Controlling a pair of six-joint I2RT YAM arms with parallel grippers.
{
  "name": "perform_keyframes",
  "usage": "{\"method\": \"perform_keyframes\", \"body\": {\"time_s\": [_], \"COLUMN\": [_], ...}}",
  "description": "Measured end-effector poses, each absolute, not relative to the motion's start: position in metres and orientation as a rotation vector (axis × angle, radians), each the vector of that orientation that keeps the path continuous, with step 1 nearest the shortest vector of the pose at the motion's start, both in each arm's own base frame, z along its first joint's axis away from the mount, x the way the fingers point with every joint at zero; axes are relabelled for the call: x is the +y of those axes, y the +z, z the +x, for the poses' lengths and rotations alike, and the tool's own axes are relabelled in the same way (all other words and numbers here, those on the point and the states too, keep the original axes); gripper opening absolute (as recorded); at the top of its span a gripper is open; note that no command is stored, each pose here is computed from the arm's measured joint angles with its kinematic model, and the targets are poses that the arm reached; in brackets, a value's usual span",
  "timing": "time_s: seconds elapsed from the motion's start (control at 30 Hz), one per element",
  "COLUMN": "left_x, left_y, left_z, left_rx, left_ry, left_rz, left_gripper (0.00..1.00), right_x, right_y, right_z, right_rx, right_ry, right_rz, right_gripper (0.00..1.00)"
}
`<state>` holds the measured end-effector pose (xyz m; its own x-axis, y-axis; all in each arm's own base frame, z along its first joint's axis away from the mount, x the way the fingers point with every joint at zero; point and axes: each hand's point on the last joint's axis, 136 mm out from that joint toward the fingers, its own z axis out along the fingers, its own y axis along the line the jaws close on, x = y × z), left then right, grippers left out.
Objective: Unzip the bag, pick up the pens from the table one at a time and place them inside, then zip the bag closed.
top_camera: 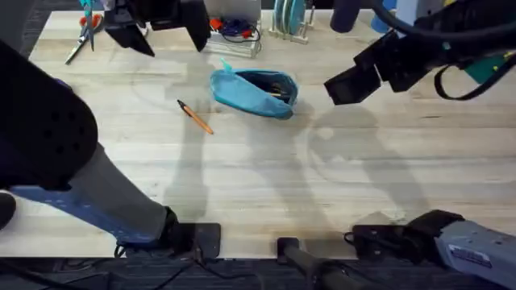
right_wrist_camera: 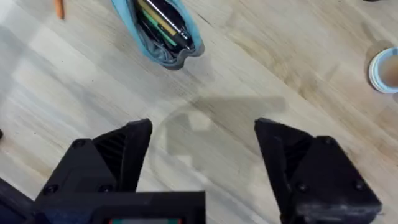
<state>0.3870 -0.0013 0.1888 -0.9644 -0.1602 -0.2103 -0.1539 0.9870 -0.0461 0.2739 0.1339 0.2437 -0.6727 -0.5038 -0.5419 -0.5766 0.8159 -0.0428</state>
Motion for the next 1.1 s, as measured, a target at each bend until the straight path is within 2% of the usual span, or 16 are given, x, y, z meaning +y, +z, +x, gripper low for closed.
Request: {"method": "perform_keyframes", "body": {"time_s": [0.3, 0.53, 0.73, 0.9, 1.1], "left_x": [-0.004, -0.009, -0.008, -0.01, -0.02], "left_y": [0.206, 0.203, 0.197, 0.18, 0.138], "left_z": [0.354, 0.349, 0.331, 0.316, 0.306], "left_rx": [2.931, 2.908, 2.873, 2.859, 2.897], "left_ry": [0.107, 0.12, 0.1, 0.066, -0.013], "left_rz": [-0.432, -0.541, -0.623, -0.705, -0.778], "left_gripper": [0.998, 0.998, 0.995, 0.993, 0.993], "right_x": [0.134, 0.134, 0.134, 0.134, 0.134], "right_y": [0.244, 0.244, 0.244, 0.244, 0.244], "right_z": [0.274, 0.274, 0.274, 0.274, 0.274], "right_rx": [2.451, 2.451, 2.451, 2.451, 2.451], "right_ry": [0.177, 0.178, 0.178, 0.178, 0.178], "right_rz": [-0.796, -0.796, -0.796, -0.796, -0.796], "right_gripper": [0.997, 0.998, 0.997, 0.998, 0.997]}}
